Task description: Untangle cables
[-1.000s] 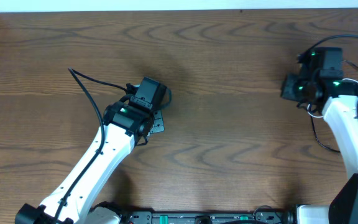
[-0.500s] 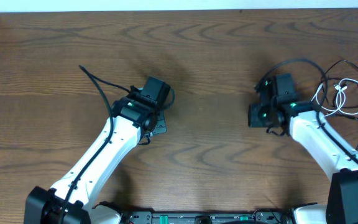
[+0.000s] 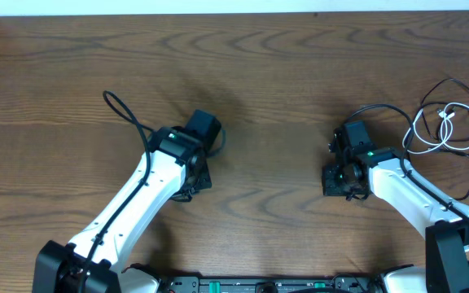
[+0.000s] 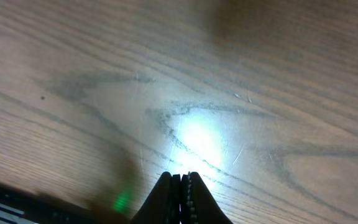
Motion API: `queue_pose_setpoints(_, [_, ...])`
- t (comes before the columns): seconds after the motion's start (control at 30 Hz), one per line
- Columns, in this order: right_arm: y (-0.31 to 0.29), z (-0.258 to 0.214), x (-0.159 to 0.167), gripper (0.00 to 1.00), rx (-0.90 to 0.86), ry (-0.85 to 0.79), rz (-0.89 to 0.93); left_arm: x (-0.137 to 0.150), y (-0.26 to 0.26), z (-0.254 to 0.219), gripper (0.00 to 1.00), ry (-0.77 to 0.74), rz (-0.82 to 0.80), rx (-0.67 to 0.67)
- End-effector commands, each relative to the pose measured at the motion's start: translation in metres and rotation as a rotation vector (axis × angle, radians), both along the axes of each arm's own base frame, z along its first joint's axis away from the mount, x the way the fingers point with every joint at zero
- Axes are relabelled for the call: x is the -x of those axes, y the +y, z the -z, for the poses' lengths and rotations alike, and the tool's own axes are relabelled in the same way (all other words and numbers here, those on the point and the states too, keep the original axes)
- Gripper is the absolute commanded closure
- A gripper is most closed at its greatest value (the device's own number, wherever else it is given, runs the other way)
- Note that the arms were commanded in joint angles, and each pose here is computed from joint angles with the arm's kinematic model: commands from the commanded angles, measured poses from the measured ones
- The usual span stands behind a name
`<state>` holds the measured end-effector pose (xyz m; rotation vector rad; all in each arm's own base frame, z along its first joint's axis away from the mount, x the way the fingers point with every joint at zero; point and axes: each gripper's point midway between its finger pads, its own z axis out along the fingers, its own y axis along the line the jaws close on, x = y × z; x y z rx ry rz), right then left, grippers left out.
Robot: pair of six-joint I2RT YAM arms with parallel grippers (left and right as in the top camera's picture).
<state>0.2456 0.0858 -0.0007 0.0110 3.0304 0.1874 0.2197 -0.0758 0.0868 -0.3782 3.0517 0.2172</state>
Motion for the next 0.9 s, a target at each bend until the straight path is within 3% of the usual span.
queue_pose_setpoints(0.0, [-0.004, 0.001, 0.008, 0.99, 0.027, 0.026, 0.021, 0.013, 0.004, 0.0, 0.92, -0.012, -0.022, 0.019])
queue_pose_setpoints(0.2, [-0.004, 0.0, 0.023, 0.99, 0.019, 0.083, -0.016, 0.032, 0.012, -0.003, 0.92, -0.143, -0.019, 0.083])
queue_pose_setpoints(0.37, [-0.003, -0.012, 0.02, 0.99, 0.003, 0.034, -0.014, 0.043, 0.016, -0.017, 0.92, -0.306, 0.013, 0.167])
queue_pose_setpoints(0.47, [-0.002, -0.026, 0.017, 0.99, -0.014, -0.025, -0.014, 0.047, 0.017, -0.037, 0.83, -0.429, 0.033, 0.228])
queue_pose_setpoints(0.6, [-0.004, -0.048, 0.013, 0.99, -0.029, -0.131, 0.009, 0.049, 0.023, -0.064, 0.55, -0.59, 0.025, 0.274])
queue_pose_setpoints(0.63, [-0.006, -0.055, 0.013, 0.99, -0.029, -0.167, 0.023, 0.049, 0.027, -0.069, 0.38, -0.629, 0.018, 0.267])
queue_pose_setpoints(0.67, [-0.009, -0.061, 0.013, 0.99, -0.027, -0.199, 0.036, 0.048, 0.031, -0.073, 0.13, -0.656, 0.01, 0.255])
queue_pose_setpoints(0.7, [-0.01, -0.066, 0.013, 0.99, -0.028, -0.227, 0.042, 0.048, 0.036, -0.075, 0.04, -0.677, 0.002, 0.236])
queue_pose_setpoints(0.87, [-0.02, -0.095, 0.016, 0.99, -0.038, -0.395, 0.076, 0.048, 0.041, -0.078, 0.04, -0.699, -0.009, 0.216])
